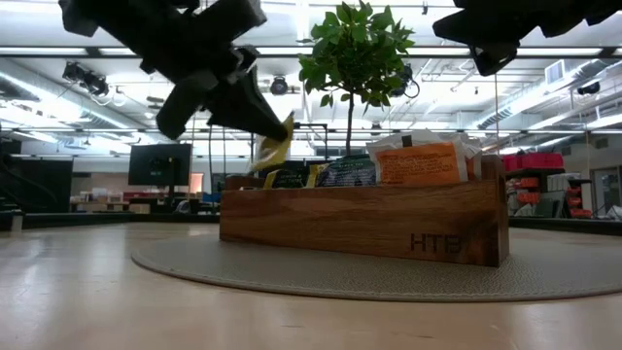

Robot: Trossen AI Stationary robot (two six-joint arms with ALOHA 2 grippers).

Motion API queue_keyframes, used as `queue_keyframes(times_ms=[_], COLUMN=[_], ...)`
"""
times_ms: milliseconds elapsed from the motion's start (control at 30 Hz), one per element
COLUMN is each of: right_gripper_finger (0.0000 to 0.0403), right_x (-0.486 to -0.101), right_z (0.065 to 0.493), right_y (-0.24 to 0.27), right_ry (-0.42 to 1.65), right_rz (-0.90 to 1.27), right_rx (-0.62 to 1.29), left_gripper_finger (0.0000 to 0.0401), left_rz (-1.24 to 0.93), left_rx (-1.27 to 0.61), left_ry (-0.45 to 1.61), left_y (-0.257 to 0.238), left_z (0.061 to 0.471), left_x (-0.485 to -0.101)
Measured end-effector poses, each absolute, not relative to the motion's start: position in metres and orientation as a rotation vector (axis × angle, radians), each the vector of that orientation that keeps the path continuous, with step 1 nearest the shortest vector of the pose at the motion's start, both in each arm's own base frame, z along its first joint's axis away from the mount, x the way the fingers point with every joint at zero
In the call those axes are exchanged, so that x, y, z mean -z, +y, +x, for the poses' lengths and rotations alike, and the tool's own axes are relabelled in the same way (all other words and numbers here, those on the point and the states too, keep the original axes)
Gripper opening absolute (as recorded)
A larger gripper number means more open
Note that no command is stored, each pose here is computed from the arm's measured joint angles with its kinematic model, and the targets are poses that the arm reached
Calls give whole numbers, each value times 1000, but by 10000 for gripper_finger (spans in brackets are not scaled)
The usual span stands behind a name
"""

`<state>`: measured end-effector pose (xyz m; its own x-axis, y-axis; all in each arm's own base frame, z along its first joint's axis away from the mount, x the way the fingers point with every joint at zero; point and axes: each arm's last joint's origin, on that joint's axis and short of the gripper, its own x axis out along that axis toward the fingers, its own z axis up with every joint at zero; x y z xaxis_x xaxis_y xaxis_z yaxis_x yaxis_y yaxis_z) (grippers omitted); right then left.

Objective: Pick & Place Tea
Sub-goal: Put the yellow tea bag into the top section of the wooden organizer

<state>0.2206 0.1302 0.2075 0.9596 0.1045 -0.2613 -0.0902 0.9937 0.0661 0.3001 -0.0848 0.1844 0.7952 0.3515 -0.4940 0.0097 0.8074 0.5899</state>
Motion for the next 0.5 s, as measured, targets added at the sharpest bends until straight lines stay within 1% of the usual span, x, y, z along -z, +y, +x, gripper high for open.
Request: queue_keyframes(times_ms=[167, 367, 500], right_gripper_finger=[162, 162, 162], right_x=[-207, -207, -206], right_z=[221, 221, 221], right_y=[130, 130, 130], right_ry=[268, 273, 281], right_rz=[53, 55, 53], right_rx=[-99, -98, -96], left_gripper_finger=[6, 6, 4], left_rz=[621, 621, 677], left_rx=[-183, -182, -184], left_ry=[551, 590, 650], left_y=[-91, -91, -90], left_z=[307, 308, 312], left_x=[-192, -189, -173])
